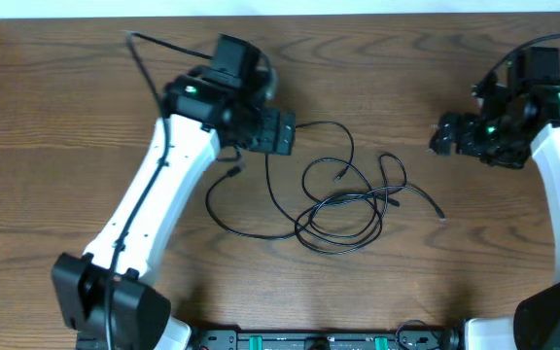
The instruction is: Untangle cables
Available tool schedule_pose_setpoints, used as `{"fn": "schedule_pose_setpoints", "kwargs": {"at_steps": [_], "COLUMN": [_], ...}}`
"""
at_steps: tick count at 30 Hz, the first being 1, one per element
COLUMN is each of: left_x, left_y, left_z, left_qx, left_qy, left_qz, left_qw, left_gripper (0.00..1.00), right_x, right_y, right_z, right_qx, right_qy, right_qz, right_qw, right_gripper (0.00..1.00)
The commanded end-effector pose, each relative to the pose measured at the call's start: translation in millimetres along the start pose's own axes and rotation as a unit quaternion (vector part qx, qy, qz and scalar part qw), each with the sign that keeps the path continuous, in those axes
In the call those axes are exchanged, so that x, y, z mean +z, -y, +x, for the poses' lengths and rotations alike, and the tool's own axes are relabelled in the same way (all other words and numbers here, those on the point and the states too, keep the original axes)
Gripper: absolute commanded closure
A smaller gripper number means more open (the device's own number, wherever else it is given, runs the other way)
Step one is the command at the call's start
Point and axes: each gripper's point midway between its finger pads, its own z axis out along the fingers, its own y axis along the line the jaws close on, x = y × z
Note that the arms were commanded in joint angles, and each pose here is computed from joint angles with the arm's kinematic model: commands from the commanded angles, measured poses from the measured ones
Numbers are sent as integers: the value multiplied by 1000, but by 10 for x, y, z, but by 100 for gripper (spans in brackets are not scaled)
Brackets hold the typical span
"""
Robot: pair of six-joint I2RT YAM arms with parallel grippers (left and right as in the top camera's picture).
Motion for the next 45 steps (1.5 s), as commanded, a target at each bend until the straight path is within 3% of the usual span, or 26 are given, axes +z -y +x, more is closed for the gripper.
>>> {"fn": "schedule_pose_setpoints", "kwargs": {"at_steps": [1, 7, 27, 34, 40, 45], "left_x": [204, 444, 1318, 1549, 1608, 1547], "left_y": [104, 275, 906, 1040, 699, 168], "left_z": [130, 205, 591, 456, 248, 76], "left_qx": [40, 68, 160, 173, 159, 60], "left_qy": [-20, -14, -49, -18, 19, 28], "left_qz": [4, 16, 46, 58, -41, -89], "left_qw": [999, 997, 985, 983, 986, 994], "left_gripper": [2, 2, 0, 10, 12, 11], "right_x": [-76, -132, -128, -128, -121, -94], "right_y": [284, 539, 544, 544, 544, 525], "right_z": [-54, -77, -80, -80, -84, -97], "right_qx": [53, 87, 87, 87, 87, 83], "right_qy": [16, 25, 26, 26, 26, 25], "right_qz": [8, 16, 16, 16, 16, 15], "right_qw": [998, 996, 996, 996, 996, 996], "right_gripper": [1, 1, 1, 1, 1, 1]}}
